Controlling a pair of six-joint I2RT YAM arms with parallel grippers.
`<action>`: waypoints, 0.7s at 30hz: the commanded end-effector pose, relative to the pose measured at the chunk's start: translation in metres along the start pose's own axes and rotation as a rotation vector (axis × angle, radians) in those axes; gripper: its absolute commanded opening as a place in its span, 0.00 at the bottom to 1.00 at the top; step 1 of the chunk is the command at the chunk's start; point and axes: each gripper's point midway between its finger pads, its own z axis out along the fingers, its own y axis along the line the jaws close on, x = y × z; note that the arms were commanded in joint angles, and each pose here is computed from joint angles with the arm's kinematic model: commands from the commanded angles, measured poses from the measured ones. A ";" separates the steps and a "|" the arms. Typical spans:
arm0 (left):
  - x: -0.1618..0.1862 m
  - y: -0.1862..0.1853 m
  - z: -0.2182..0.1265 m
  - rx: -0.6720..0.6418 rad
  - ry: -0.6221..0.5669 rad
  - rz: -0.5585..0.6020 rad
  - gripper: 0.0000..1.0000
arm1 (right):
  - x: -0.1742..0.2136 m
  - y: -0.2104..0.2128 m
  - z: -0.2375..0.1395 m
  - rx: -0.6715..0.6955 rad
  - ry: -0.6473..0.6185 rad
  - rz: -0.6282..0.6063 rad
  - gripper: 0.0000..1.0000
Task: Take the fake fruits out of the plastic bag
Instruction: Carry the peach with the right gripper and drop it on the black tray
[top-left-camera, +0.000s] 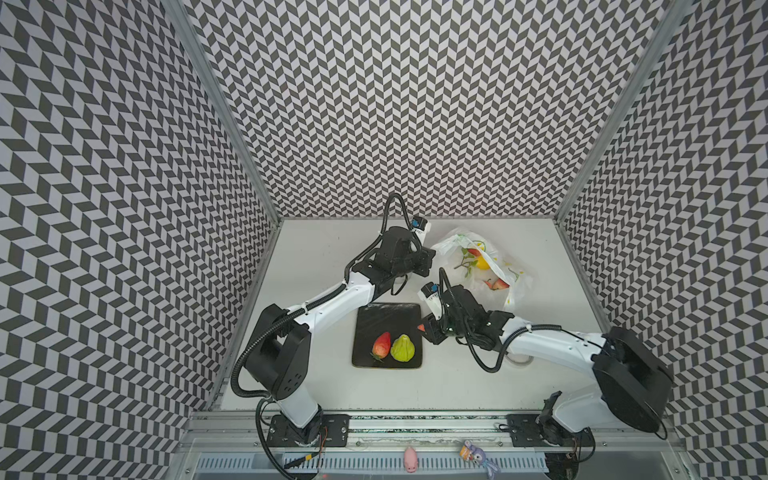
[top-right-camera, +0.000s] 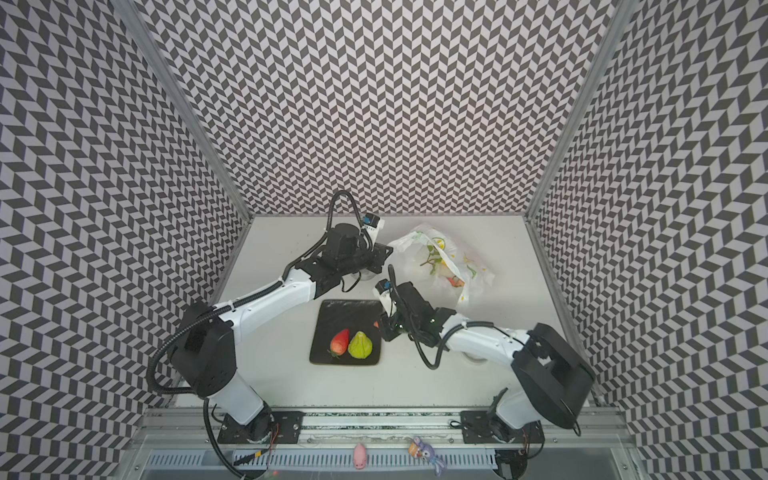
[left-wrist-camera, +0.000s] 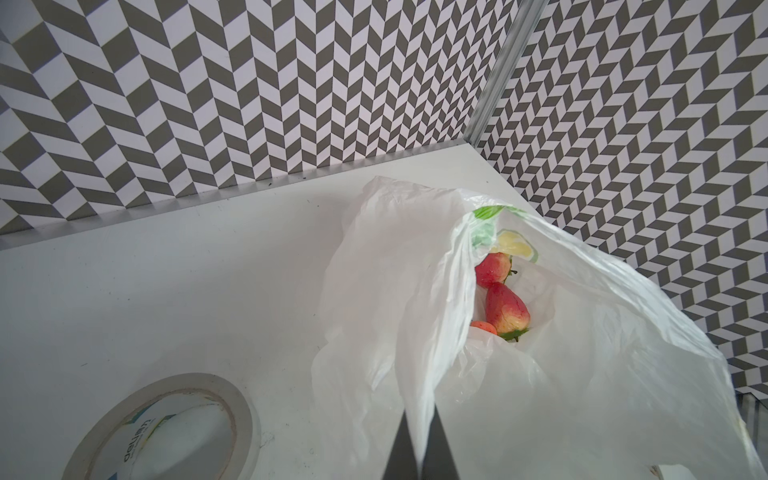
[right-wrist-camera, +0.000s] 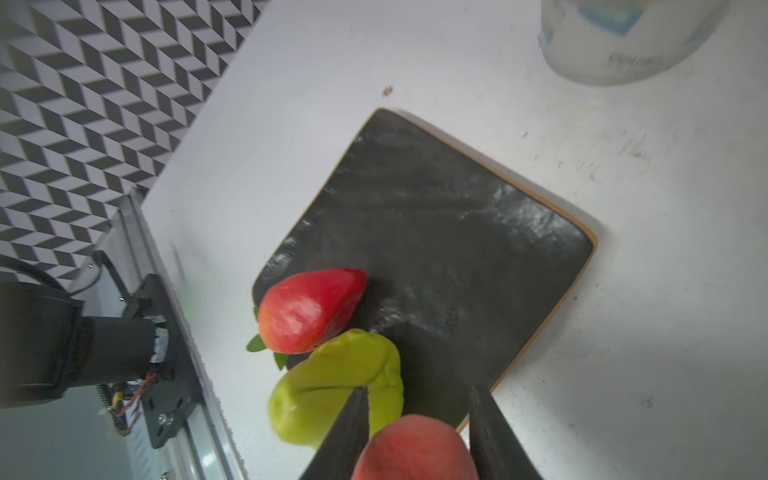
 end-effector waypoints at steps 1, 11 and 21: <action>-0.011 0.000 -0.009 -0.006 -0.036 0.004 0.00 | -0.034 0.008 0.013 -0.025 -0.103 -0.021 0.36; -0.012 0.001 -0.010 -0.009 -0.032 0.010 0.00 | -0.019 0.000 0.059 -0.042 -0.006 -0.002 0.37; -0.012 0.002 -0.011 -0.010 -0.030 0.014 0.00 | -0.005 -0.010 0.075 -0.014 0.050 0.020 0.58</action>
